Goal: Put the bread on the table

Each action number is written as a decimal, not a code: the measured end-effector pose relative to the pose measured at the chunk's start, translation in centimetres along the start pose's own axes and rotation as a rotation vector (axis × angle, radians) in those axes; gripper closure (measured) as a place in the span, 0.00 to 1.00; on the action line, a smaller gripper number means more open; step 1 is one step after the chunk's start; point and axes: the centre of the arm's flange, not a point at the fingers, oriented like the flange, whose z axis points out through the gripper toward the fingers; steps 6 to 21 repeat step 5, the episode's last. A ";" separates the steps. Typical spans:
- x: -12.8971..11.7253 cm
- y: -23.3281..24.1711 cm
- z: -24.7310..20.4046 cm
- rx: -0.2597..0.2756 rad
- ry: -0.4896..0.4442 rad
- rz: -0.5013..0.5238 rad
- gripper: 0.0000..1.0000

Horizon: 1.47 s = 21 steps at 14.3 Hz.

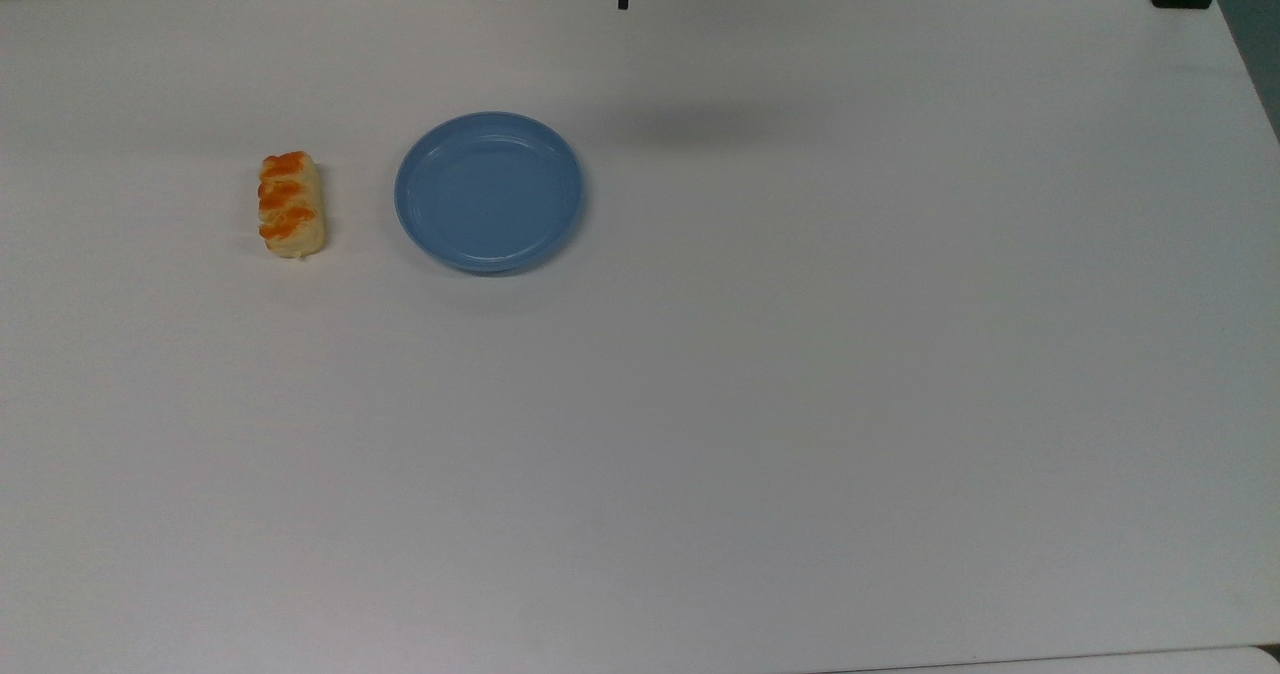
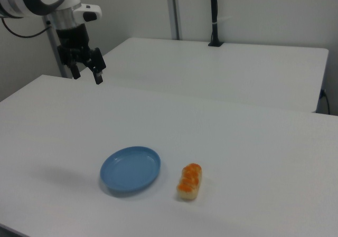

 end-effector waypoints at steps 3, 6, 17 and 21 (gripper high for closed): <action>0.0 0.2 0.3 -0.001 -0.007 0.004 0.00; 0.0 0.4 0.2 -0.001 -0.008 0.007 0.00; 0.0 0.4 0.2 -0.001 -0.008 0.007 0.00; 0.0 0.4 0.2 -0.001 -0.008 0.007 0.00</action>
